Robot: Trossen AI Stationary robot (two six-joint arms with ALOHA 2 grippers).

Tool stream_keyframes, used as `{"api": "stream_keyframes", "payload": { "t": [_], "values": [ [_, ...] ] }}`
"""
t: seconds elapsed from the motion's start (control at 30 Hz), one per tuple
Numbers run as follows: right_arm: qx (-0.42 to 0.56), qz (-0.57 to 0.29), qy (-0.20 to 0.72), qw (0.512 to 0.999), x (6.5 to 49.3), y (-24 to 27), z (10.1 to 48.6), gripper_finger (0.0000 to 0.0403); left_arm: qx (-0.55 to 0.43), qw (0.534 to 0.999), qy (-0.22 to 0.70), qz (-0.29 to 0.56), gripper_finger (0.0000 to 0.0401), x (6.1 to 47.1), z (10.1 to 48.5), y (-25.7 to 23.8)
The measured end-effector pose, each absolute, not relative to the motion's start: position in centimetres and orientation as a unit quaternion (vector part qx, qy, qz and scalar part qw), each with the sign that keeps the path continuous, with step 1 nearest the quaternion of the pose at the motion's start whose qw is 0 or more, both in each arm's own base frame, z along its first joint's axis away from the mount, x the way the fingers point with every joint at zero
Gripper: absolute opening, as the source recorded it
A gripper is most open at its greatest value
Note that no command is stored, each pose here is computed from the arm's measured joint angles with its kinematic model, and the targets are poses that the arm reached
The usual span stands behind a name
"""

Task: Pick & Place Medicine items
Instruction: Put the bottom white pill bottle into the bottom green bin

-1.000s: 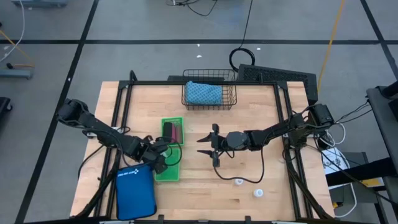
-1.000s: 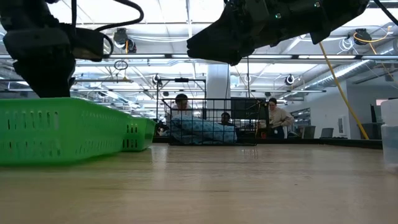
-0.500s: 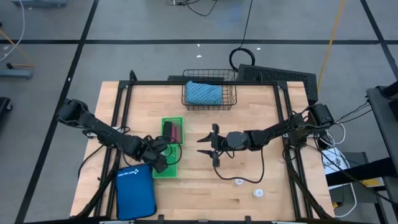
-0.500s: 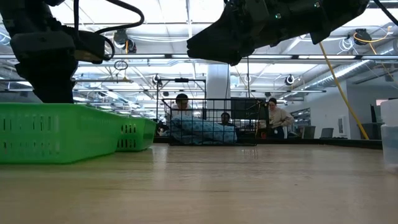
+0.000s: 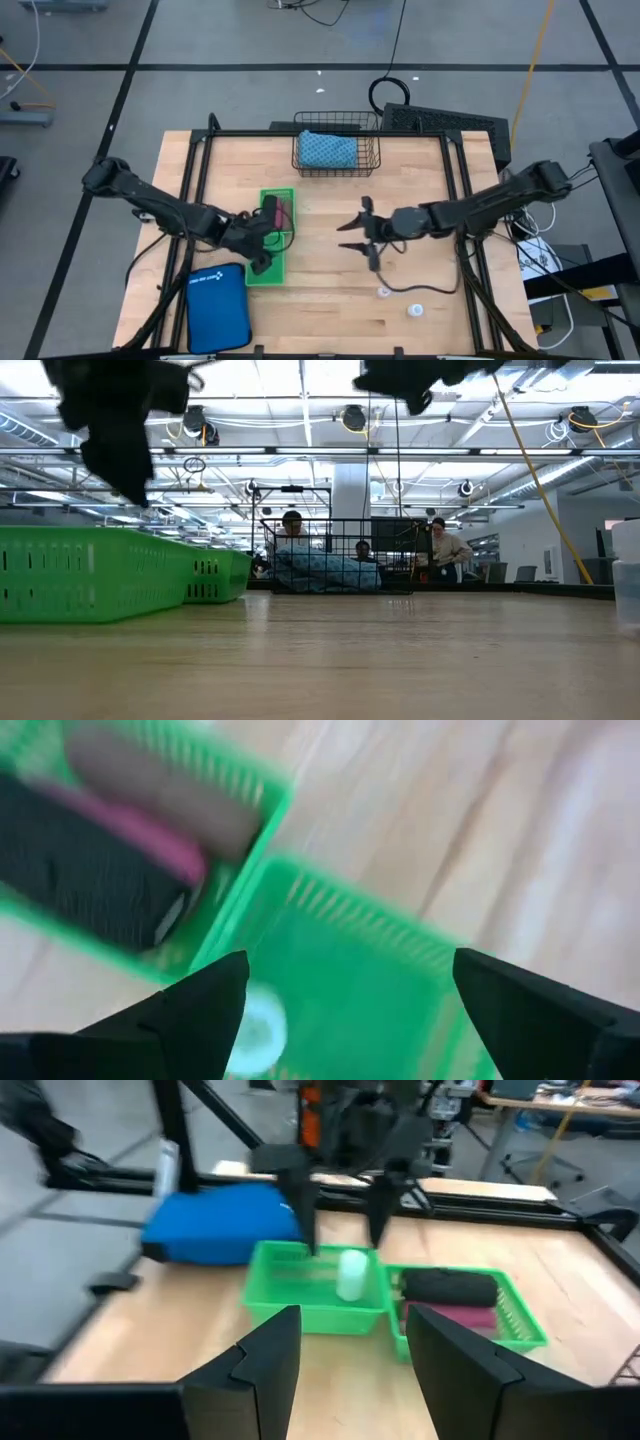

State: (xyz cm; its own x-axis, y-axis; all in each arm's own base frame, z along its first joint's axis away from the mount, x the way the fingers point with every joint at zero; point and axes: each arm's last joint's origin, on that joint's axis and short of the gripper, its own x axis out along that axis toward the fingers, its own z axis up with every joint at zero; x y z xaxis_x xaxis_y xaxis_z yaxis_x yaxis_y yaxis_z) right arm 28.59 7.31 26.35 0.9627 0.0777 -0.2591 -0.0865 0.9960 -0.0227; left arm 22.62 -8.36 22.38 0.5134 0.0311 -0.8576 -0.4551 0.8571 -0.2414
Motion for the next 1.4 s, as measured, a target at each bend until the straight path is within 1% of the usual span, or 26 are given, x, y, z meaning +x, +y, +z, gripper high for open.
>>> {"api": "stream_keyframes", "payload": {
  "t": [0.1, 0.23, 0.33, 0.43, 0.53, 0.63, 0.7, 0.8, 0.9, 1.0, 1.1, 1.17, 1.27, 1.4],
  "values": [
    [-0.003, 0.077, 0.113, 0.991, 26.7, 8.4, 28.1, 0.0171, -0.21, 0.877, 0.417, 0.113, 0.036, 22.8, 24.5, -8.4],
    [0.012, 0.165, 0.058, 0.985, 24.1, 10.1, 30.8, 0.0171, -0.181, 0.926, 0.326, 0.067, 0.036, 22.6, 27.1, -8.5],
    [0.014, 0.24, 0.008, 0.971, 22.3, 11.5, 32.5, 0.0171, -0.158, 0.953, 0.257, 0.043, 0.0362, 22.1, 29.1, -8.7],
    [-0.001, 0.319, -0.033, 0.947, 21.0, 12.8, 33.5, 0.0171, -0.125, 0.972, 0.194, 0.029, 0.0361, 21.6, 30.8, -8.8],
    [-0.025, 0.404, -0.069, 0.912, 20.1, 14.0, 33.9, 0.0171, -0.086, 0.983, 0.156, 0.031, 0.0357, 21.1, 31.8, -8.9],
    [-0.04, 0.451, -0.113, 0.885, 19.4, 14.7, 34.5, 0.0171, -0.071, 0.987, 0.136, 0.054, 0.0357, 21.1, 32.1, -8.8],
    [-0.036, 0.442, -0.13, 0.887, 19.1, 14.9, 34.9, 0.0171, -0.07, 0.985, 0.134, 0.078, 0.036, 21.1, 32.0, -8.7],
    [-0.037, 0.366, -0.115, 0.923, 18.8, 15.7, 35.0, 0.0182, -0.08, 0.982, 0.134, 0.103, 0.0362, 21.4, 31.8, -8.5],
    [-0.078, 0.289, -0.048, 0.953, 18.0, 17.2, 35.1, 0.0211, -0.09, 0.979, 0.144, 0.113, 0.0363, 21.9, 31.2, -8.6],
    [-0.118, 0.22, 0.042, 0.967, 17.1, 19.0, 34.6, 0.0248, -0.105, 0.976, 0.146, 0.119, 0.0363, 22.2, 31.0, -8.5],
    [-0.13, 0.179, 0.13, 0.967, 16.2, 20.6, 32.5, 0.0275, -0.111, 0.974, 0.154, 0.124, 0.0363, 22.6, 30.5, -8.7],
    [-0.112, 0.159, 0.18, 0.964, 15.6, 21.3, 31.0, 0.0283, -0.115, 0.972, 0.16, 0.127, 0.0363, 22.9, 30.1, -8.7],
    [-0.064, 0.133, 0.258, 0.955, 14.6, 22.0, 28.8, 0.0282, -0.116, 0.971, 0.164, 0.132, 0.0363, 23.3, 29.8, -8.7],
    [-0.015, 0.094, 0.334, 0.938, 13.6, 22.7, 25.4, 0.0268, -0.13, 0.966, 0.17, 0.145, 0.0363, 23.8, 29.3, -8.5]
  ]
}}
